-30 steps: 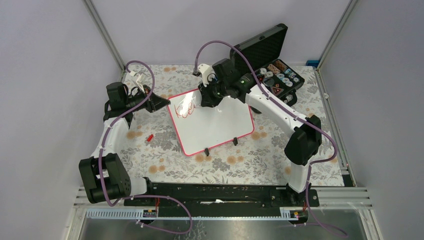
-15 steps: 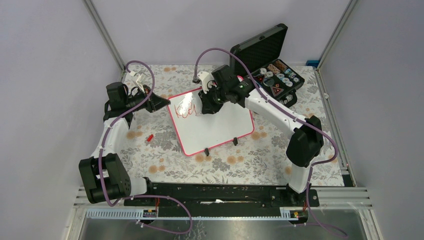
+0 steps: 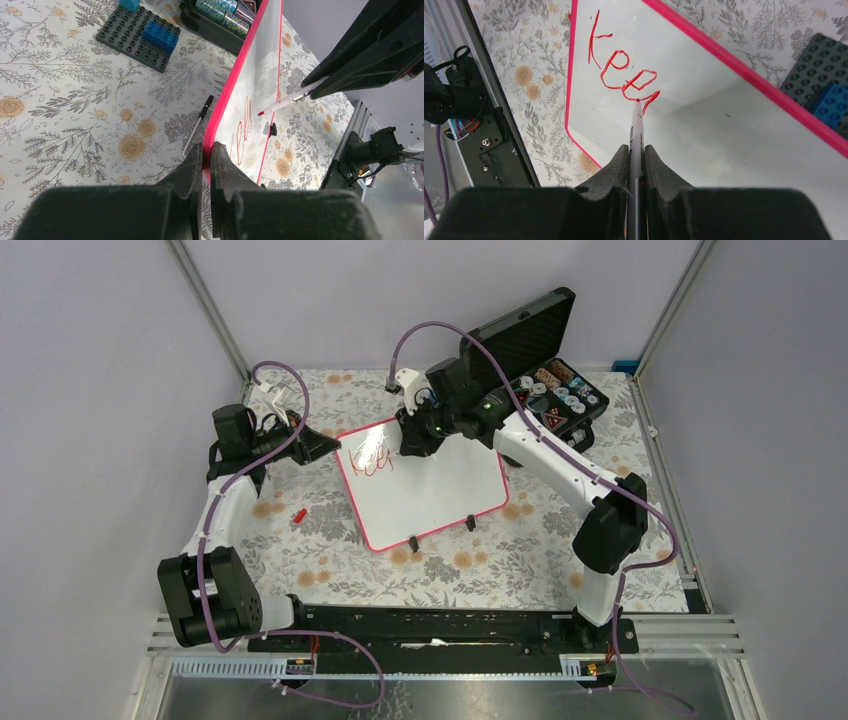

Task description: Write a sentence on the whiteboard

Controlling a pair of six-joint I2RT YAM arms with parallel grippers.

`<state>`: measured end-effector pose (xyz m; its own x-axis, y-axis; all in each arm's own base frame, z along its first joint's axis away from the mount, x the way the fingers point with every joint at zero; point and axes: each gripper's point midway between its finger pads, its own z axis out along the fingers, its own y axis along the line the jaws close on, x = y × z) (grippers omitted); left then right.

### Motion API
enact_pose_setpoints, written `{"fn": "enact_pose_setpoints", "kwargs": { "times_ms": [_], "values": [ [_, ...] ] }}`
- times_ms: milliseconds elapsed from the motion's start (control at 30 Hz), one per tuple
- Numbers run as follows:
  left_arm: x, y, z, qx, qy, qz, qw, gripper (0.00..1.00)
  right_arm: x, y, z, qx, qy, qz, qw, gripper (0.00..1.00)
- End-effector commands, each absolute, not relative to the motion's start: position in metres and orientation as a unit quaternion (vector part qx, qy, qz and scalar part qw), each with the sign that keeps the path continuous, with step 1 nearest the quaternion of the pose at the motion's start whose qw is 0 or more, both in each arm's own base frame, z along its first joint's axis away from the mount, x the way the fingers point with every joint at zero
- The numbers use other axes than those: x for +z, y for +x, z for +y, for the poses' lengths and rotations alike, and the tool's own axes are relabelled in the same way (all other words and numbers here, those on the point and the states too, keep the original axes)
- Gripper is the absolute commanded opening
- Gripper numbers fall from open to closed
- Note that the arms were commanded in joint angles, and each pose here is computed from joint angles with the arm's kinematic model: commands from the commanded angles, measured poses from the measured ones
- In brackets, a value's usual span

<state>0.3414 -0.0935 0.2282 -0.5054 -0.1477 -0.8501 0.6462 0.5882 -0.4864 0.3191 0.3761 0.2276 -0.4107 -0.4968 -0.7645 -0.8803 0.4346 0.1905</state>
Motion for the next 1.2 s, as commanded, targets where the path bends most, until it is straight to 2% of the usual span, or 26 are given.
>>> {"fn": "enact_pose_setpoints", "kwargs": {
  "times_ms": [0, 1167],
  "values": [
    [0.234, 0.338, -0.099, -0.416, 0.197, 0.743, 0.485, 0.00, 0.277, 0.331, 0.374, 0.310, -0.427, 0.761, 0.377, 0.00],
    [0.234, 0.339, -0.099, -0.414, 0.195, 0.744, 0.486, 0.00, 0.250, 0.352, 0.373, 0.266, -0.429, 0.780, 0.371, 0.00]
  ]
}}
